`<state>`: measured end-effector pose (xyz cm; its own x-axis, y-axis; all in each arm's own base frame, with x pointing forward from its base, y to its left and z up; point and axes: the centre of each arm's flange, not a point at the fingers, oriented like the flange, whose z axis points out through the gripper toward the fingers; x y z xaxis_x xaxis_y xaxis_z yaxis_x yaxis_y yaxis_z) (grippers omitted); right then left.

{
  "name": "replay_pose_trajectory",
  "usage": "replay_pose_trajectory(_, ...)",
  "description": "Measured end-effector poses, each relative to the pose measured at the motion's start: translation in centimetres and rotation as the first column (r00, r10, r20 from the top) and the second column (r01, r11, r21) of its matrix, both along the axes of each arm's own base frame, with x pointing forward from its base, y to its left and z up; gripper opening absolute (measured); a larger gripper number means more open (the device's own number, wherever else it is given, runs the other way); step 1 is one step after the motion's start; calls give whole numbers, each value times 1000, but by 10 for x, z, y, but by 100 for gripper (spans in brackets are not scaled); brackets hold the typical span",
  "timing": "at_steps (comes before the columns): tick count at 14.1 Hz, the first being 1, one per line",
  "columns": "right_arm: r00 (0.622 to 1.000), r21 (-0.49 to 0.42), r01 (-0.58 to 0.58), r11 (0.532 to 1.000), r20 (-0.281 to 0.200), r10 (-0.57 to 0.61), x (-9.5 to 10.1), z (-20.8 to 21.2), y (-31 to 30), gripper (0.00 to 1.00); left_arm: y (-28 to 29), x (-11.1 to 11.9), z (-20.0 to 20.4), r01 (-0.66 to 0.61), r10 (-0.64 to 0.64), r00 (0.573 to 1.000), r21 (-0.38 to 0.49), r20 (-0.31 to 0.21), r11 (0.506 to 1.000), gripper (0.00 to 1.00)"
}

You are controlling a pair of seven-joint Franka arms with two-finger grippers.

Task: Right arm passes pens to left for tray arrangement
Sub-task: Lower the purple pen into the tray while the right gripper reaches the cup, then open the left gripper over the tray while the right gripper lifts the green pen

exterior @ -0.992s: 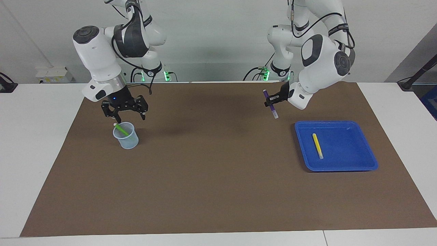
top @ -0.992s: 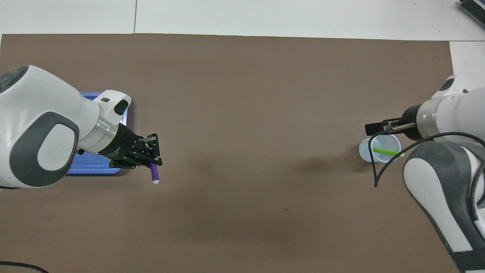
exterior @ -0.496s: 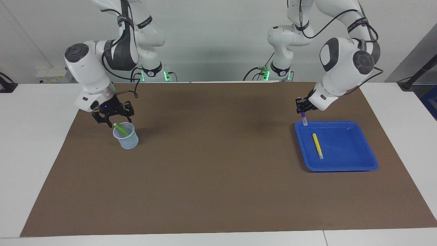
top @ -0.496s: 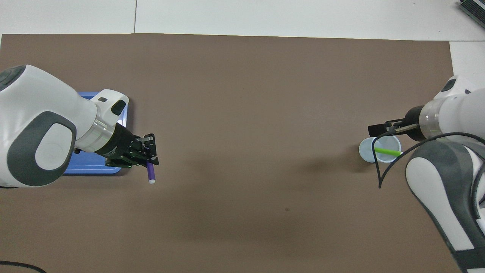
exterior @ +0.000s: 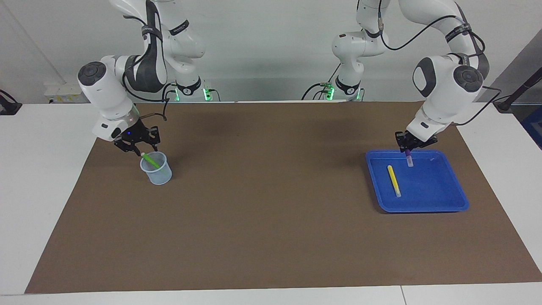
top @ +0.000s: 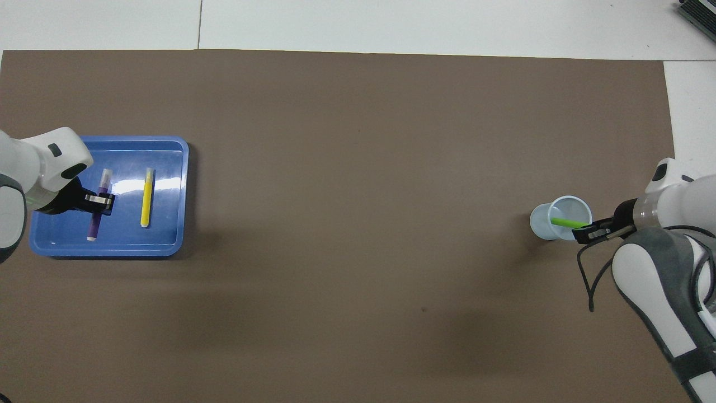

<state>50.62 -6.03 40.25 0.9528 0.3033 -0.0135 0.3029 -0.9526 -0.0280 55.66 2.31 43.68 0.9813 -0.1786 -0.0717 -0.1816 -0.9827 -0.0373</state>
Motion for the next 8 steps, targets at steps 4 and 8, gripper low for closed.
replay_pose_trajectory(4, 1000, 1, 0, 1000, -5, 0, -3, -5, -4, 50, 40, 2, -24, -40, 40, 997, 0, 66, 999, 19)
replay_pose_trajectory(8, 1000, -5, 0, 1000, 29, 0, -2, -11, -4, 41, 53, 12, -61, -56, 56, 995, -4, 83, 998, 19)
